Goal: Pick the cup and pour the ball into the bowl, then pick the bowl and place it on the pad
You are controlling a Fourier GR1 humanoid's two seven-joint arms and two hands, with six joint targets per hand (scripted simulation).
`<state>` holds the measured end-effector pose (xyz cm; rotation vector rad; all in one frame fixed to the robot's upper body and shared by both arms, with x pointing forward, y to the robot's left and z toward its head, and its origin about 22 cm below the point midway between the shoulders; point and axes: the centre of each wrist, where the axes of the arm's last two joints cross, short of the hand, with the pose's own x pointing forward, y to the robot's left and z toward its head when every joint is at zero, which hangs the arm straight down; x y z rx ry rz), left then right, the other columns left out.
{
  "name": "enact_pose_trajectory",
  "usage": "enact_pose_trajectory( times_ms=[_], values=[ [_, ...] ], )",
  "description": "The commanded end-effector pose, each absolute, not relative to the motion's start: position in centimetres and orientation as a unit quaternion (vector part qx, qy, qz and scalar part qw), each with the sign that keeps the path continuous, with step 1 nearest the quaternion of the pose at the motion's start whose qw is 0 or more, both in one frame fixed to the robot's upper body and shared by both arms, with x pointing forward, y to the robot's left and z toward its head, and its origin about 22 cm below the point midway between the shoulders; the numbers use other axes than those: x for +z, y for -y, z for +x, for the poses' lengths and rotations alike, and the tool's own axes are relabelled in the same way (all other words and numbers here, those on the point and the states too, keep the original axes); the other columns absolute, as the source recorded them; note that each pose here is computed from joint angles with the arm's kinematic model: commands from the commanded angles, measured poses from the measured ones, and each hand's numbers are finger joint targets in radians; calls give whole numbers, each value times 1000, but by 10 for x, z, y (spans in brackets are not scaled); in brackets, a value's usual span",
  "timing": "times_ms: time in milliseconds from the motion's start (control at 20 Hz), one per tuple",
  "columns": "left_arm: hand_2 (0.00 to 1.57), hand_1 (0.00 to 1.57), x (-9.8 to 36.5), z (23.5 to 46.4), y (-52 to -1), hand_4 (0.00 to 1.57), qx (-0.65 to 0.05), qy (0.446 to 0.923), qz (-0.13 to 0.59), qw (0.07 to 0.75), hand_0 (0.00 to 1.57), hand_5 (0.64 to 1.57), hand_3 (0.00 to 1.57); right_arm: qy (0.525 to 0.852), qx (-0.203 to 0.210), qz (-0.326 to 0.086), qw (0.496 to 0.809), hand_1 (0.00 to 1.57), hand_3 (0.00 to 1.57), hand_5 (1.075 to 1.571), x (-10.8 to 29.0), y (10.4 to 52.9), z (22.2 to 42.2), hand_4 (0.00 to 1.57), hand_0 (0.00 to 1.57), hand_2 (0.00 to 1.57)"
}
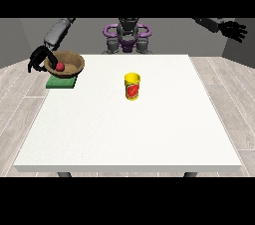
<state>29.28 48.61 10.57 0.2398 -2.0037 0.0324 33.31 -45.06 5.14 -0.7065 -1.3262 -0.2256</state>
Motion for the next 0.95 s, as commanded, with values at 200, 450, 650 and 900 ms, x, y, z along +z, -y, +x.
enact_pose_trajectory(
  times_ms=[200,450,650,900],
  values=[
    [0,0,139,293,-494,1174,1,859,102,501,0,1548,0,589,-128,-324,729,614,1057,1520,77,494,324,0,614,681],
    [0,0,124,283,-513,1178,8,839,108,533,0,1550,0,587,-97,-299,746,0,118,1392,64,461,340,0,0,184],
    [0,0,115,323,-407,902,-37,827,32,559,0,1559,0,540,-103,-322,770,0,0,1359,72,489,330,0,0,0],
    [0,0,55,308,-409,902,-13,756,62,651,0,1559,0,584,-50,-238,775,0,0,1434,93,428,375,476,0,0]
  ],
)
